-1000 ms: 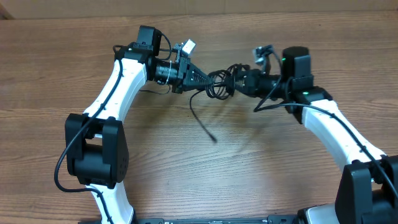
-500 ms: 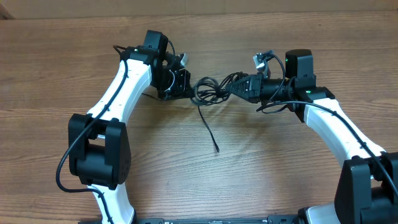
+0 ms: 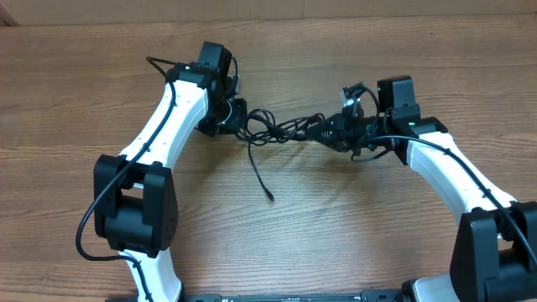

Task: Untangle cables

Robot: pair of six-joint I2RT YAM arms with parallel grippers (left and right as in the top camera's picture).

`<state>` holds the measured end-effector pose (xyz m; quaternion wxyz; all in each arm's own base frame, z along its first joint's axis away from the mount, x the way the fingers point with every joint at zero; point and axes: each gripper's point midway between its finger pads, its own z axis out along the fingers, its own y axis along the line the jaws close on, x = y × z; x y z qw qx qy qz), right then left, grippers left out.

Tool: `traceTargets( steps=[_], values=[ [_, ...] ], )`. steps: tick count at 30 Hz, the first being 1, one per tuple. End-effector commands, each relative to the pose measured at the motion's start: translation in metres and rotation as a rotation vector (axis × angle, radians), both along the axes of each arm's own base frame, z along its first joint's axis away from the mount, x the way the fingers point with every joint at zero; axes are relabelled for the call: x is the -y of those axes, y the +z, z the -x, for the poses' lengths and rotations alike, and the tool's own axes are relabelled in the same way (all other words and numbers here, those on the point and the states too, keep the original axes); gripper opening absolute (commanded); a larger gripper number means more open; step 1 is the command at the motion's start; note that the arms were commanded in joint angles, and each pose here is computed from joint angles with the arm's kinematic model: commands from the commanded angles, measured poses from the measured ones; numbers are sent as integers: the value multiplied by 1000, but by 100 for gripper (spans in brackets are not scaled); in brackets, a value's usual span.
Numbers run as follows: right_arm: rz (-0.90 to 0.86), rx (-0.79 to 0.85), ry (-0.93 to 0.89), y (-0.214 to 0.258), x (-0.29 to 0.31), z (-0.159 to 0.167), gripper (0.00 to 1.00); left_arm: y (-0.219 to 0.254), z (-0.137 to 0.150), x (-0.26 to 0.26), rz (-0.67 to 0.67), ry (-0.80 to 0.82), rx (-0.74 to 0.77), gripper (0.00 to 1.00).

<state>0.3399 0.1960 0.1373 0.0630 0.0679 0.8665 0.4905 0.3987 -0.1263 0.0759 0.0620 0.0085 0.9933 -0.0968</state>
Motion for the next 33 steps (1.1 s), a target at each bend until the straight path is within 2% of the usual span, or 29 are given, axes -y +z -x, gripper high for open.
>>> traceTargets(
  steps=[1,12,20,24,33],
  values=[
    [154,35,-101,-9,29,-13,4,-10,-7,-80,-341,129,34,4],
    [518,-80,-213,-56,83,2,4,-10,-8,-122,-372,244,16,4],
    [705,-124,-260,-71,115,12,4,-13,-1,-164,-358,376,-22,4],
    [704,-123,-261,-71,114,12,4,-22,0,-149,-224,350,-46,4],
    [577,-122,-217,-63,92,12,4,-33,-1,-66,189,51,-9,4]
  ],
)
